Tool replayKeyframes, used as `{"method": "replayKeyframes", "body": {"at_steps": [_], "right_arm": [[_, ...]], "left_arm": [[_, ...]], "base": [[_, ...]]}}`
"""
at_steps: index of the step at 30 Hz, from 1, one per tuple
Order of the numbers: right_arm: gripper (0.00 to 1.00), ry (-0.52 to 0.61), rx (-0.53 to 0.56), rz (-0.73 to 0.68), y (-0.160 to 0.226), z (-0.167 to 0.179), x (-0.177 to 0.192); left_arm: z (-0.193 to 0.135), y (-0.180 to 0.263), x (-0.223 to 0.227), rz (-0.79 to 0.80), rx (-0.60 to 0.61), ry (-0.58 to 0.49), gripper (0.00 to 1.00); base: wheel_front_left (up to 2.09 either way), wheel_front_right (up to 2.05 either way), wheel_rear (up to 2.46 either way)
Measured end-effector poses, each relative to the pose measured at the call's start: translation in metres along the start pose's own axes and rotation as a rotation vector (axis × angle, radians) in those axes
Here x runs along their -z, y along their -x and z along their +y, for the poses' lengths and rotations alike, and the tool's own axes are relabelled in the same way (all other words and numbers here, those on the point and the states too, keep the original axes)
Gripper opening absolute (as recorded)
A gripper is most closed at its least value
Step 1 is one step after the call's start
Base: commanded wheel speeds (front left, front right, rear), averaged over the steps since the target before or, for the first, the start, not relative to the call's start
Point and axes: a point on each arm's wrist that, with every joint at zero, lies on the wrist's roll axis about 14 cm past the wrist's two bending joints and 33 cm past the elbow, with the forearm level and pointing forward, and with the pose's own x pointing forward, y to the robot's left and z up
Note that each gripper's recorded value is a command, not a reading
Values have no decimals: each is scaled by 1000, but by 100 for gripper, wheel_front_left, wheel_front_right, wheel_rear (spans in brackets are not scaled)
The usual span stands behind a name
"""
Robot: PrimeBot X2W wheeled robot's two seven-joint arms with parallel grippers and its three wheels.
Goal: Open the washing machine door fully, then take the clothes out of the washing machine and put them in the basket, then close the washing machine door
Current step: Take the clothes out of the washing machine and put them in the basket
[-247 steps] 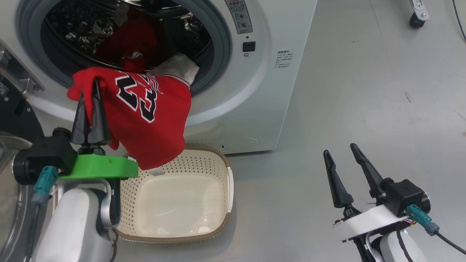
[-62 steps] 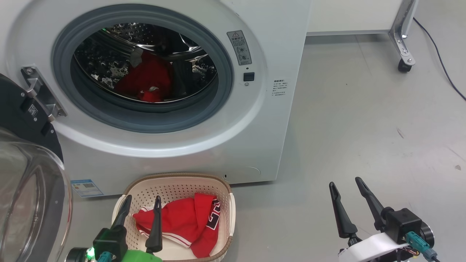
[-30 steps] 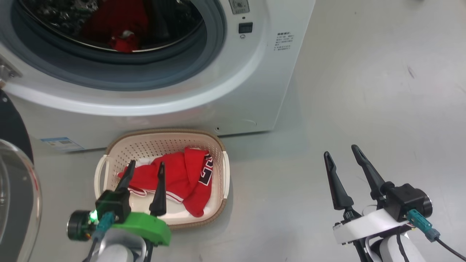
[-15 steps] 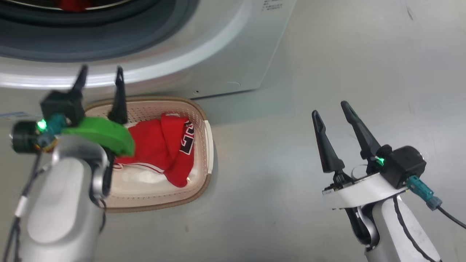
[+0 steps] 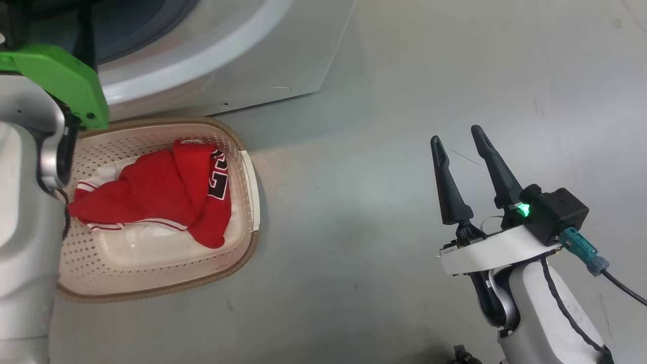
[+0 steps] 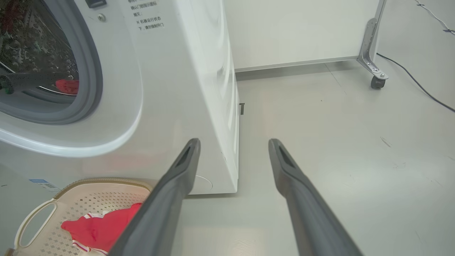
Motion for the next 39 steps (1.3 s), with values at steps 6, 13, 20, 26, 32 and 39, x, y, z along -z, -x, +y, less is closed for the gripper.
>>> {"method": "replayKeyframes", "body": {"at_steps": [6,13,20,26,32,39], "right_arm": [[100,-17,15,-1,0,-5,-1],[100,-26,32,6,4,-10,0],[100,-37,56,15,8,-16,2],[100,-49,77,22,9,-22,4],[100,-46,96,26,9,-30,5],[100,-47,103,33,9,-32,8]], "left_arm": [[14,-21,-16,53,-23,-66,100],[22,-37,-22,128,-36,-127,100],[26,-52,-31,189,-47,-141,100],[35,-63,-19,269,-64,-160,100],[40,-70,-1,336,-80,-174,100],[52,-71,18,405,-114,-150,100]], "base": [[0,0,0],[0,0,0],[0,0,0],[0,0,0],[0,0,0],[0,0,0]]}}
